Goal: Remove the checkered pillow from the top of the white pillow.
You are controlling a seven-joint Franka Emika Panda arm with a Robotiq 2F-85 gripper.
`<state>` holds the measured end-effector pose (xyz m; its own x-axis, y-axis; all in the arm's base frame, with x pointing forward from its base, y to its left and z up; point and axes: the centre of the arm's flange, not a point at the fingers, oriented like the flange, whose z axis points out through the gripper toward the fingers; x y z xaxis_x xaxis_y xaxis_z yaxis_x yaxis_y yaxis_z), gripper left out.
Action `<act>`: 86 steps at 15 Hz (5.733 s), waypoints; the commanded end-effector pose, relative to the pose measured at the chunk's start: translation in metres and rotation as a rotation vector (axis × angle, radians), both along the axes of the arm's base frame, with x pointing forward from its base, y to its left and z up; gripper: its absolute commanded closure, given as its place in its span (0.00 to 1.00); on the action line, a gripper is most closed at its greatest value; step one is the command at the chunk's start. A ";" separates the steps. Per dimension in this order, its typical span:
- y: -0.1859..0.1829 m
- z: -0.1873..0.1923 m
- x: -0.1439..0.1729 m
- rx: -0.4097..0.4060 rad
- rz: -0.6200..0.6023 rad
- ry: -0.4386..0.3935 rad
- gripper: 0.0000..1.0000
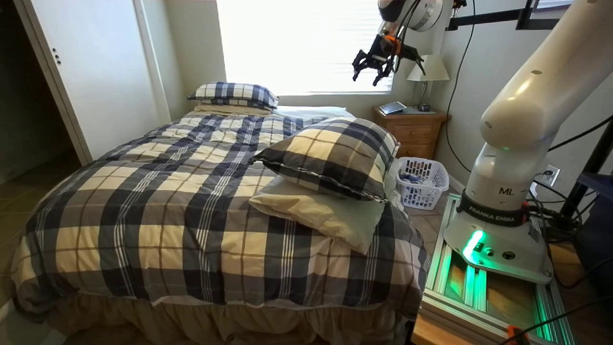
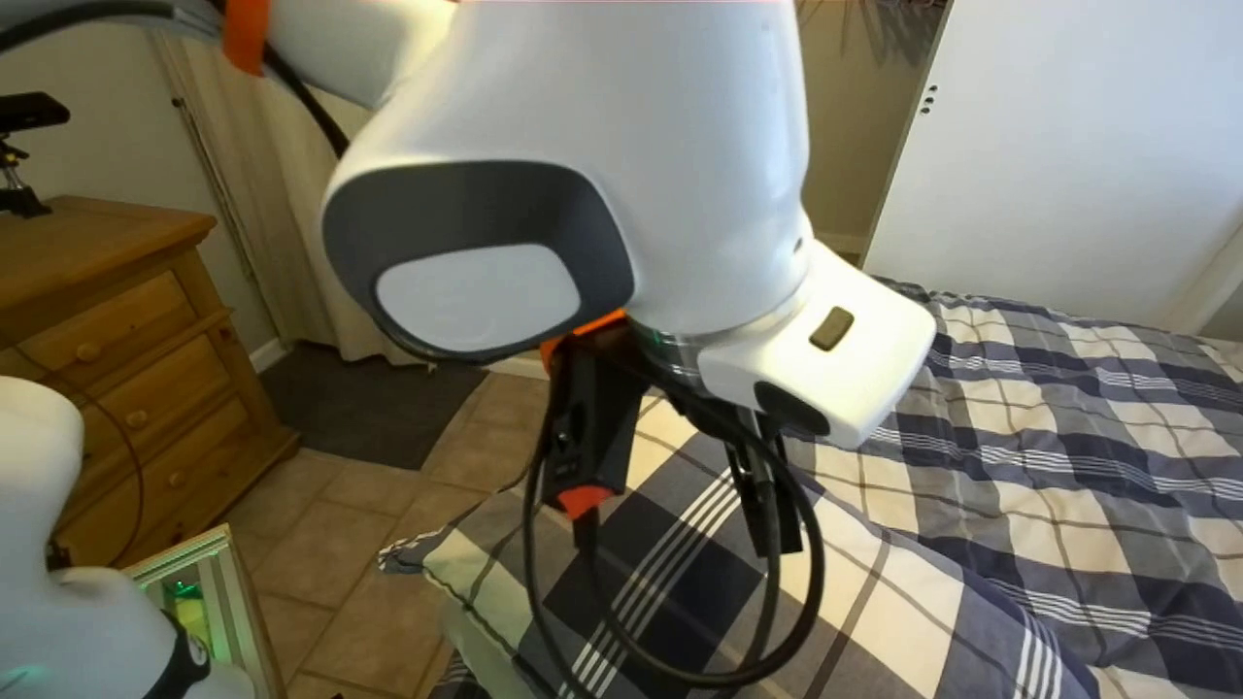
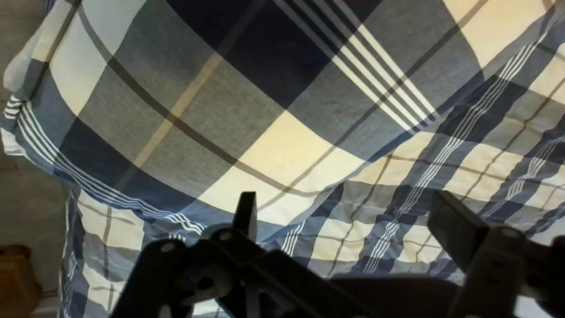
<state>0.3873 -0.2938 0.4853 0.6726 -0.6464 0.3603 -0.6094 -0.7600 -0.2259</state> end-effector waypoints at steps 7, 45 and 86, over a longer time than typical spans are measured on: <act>-0.014 -0.086 0.080 -0.099 -0.031 0.281 0.00; 0.022 -0.154 0.100 0.043 0.002 0.285 0.98; 0.037 0.100 0.161 -0.240 -0.155 -0.163 0.98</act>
<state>0.5485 -0.2569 0.5849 0.4939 -0.6203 0.6093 -0.6926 -0.7044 -0.1557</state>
